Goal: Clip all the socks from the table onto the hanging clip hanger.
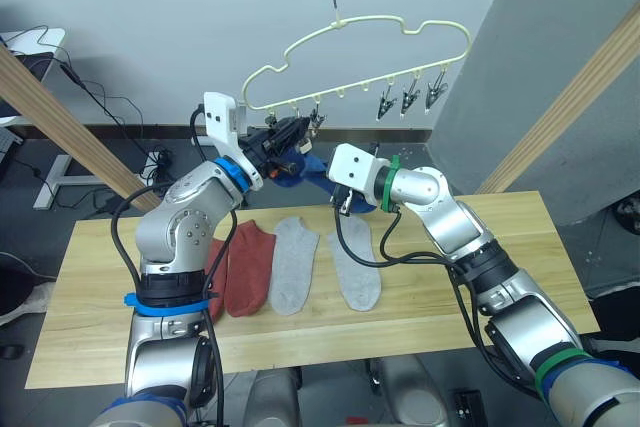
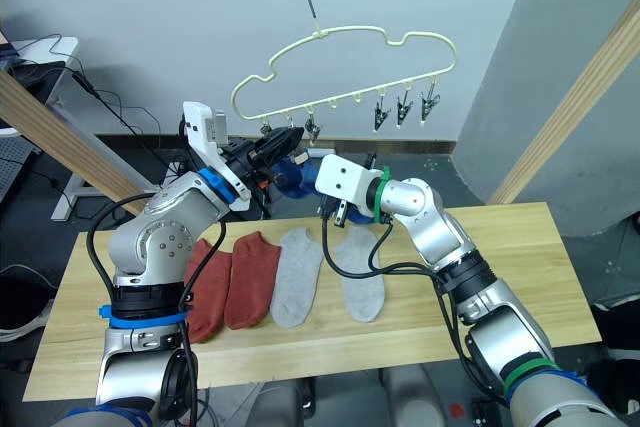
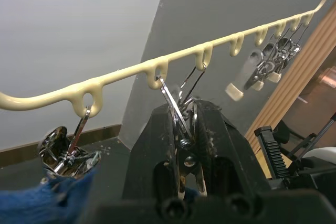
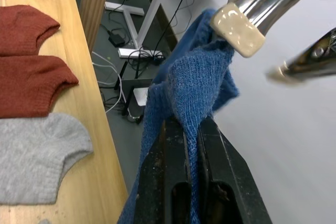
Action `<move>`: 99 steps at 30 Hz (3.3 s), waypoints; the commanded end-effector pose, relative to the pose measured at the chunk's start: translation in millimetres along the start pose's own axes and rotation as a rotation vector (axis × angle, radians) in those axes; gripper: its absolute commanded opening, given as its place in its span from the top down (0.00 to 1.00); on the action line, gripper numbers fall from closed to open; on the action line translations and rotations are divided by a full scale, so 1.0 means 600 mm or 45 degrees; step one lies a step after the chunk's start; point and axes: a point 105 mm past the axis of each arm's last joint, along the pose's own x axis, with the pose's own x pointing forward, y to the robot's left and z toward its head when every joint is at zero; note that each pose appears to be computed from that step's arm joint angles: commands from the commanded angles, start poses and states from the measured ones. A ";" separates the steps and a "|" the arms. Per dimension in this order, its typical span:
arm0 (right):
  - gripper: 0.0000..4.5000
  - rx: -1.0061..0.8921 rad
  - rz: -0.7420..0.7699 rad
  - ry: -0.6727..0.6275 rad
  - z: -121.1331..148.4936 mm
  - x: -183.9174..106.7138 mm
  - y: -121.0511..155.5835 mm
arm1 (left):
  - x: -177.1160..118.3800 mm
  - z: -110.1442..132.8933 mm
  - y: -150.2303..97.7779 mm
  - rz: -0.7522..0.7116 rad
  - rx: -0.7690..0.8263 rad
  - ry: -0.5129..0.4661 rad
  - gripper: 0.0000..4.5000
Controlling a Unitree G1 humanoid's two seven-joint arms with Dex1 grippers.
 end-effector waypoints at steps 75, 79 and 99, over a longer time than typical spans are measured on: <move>0.60 0.154 -0.082 -0.197 0.057 0.012 0.007 | -0.043 0.011 -0.004 -0.007 0.058 0.013 0.46; 0.53 0.145 -0.025 -0.168 0.051 -0.002 0.014 | -0.048 0.005 0.004 0.051 0.172 0.009 0.46; 0.53 0.352 -0.041 -0.232 0.082 -0.186 -0.023 | -0.018 -0.023 0.001 0.353 0.561 -0.245 0.46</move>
